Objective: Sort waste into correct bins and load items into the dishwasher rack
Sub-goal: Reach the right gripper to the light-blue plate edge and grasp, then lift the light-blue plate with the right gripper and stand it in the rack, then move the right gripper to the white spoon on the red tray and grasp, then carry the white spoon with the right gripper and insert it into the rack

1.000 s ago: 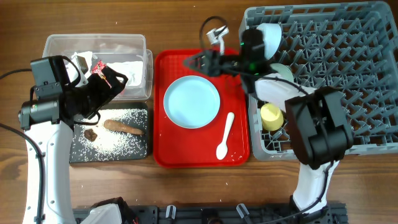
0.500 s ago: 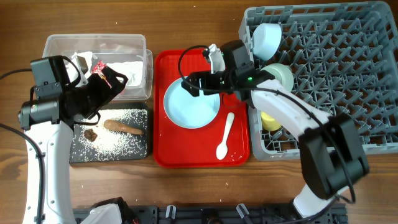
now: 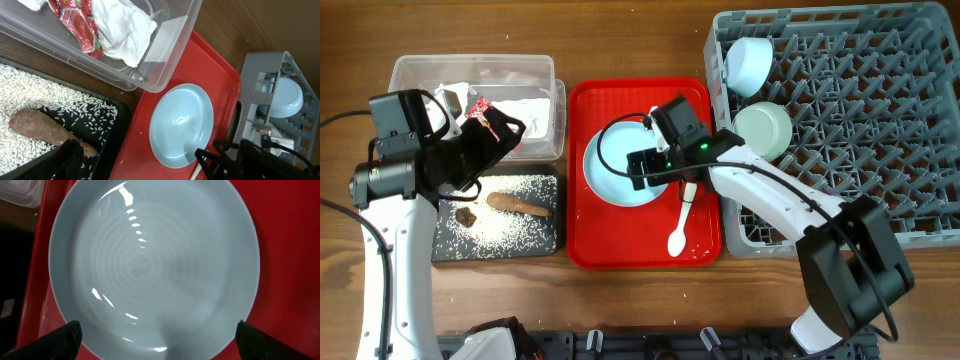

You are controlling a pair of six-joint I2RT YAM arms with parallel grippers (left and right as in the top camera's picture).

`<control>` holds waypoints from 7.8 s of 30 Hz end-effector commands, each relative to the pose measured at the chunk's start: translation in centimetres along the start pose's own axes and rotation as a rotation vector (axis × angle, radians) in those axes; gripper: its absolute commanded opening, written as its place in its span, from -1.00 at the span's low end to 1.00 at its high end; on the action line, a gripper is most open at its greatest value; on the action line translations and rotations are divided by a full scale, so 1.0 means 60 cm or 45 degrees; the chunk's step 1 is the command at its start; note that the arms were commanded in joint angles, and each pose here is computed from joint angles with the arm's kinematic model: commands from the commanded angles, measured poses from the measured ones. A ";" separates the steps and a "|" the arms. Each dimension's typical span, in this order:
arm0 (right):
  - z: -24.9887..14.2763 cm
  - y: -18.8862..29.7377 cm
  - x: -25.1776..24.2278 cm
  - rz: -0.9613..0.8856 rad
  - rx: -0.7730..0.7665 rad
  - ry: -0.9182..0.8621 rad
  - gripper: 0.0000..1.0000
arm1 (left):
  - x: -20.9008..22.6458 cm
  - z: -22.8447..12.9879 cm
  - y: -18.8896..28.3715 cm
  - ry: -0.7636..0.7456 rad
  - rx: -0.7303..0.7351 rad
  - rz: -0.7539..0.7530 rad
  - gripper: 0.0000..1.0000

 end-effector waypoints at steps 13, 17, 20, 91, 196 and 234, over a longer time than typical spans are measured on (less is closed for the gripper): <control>-0.051 -0.038 -0.037 -0.136 -0.021 -0.057 0.20 | 0.004 0.002 -0.002 0.015 -0.002 0.007 1.00; -0.060 -0.036 -0.054 -0.251 0.007 -0.085 -0.04 | 0.004 0.002 -0.002 0.015 -0.002 0.007 0.99; -0.070 -0.031 -0.074 -0.388 0.019 -0.168 -0.10 | 0.004 0.002 -0.002 0.015 -0.002 0.007 0.99; 0.021 0.613 -0.196 -2.274 -0.109 0.351 -0.91 | 0.004 0.002 -0.002 0.015 -0.002 0.007 1.00; -0.202 0.046 0.078 -0.569 -0.070 -0.759 -0.48 | 0.004 0.002 -0.002 0.015 -0.002 0.007 1.00; -0.200 0.029 0.077 -0.400 -0.177 -0.631 -0.91 | 0.004 0.002 -0.002 0.015 -0.002 0.007 1.00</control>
Point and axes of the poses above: each gripper's point midway between its finger pads, its own y axis back along the fingers, its own x axis along the line the jaws close on, z = x × y, the point moved 6 cm from there along y, back along the fingers, and after that the axes turned 9 degrees about y, right-handed, at the moved point
